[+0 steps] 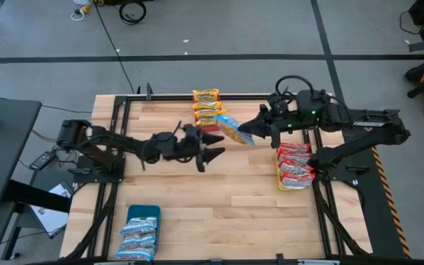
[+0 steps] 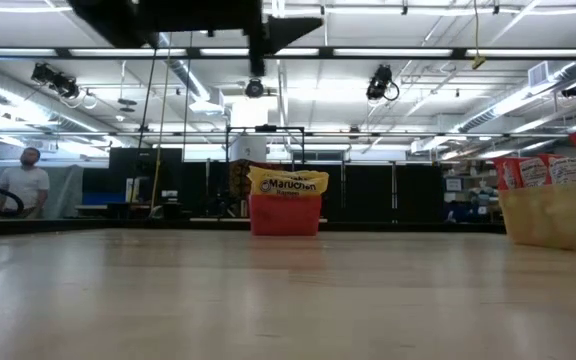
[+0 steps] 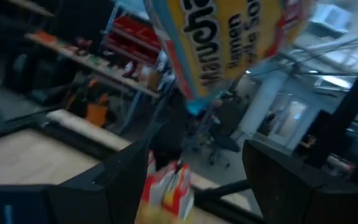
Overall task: Sort Maruchan noodles
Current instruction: Put the blue noodle pack into the blue bin
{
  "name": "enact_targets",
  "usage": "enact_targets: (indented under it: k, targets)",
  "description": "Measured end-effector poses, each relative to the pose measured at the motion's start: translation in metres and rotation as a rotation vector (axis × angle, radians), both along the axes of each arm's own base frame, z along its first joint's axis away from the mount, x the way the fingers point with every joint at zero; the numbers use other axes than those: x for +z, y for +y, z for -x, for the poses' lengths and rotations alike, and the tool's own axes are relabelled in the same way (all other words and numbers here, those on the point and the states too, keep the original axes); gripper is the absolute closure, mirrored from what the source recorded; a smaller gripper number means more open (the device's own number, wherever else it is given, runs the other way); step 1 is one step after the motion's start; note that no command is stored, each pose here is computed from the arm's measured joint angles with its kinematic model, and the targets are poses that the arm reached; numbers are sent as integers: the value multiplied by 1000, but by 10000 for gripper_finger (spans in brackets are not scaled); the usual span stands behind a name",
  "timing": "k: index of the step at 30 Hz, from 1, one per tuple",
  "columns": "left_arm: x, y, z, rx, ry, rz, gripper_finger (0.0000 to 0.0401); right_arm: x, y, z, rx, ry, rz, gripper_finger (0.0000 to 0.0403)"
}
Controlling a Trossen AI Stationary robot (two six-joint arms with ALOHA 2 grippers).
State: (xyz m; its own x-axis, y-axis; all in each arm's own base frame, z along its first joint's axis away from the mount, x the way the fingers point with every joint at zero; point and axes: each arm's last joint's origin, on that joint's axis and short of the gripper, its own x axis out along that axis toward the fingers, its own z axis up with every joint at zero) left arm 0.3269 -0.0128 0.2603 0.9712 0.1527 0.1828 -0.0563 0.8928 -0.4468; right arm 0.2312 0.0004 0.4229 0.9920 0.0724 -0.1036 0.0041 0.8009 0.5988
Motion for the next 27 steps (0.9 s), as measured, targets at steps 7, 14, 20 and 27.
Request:
enact_targets:
  k: [7, 14, 20, 27]
  targets:
    - [32, 2, -45, -49, -111, -206, 138, 6, 3, -5, 48, -70, -50, 402]
    - [50, 0, -55, -86, -157, -302, 141, 6, 7, -4, 72, -66, -57, 402]
    - [53, -3, -54, -210, -187, -283, 189, 9, 7, 5, 71, -70, -20, 402]
    - [55, -5, -53, -285, -202, -251, 274, 14, 6, 28, 67, -62, 25, 397]
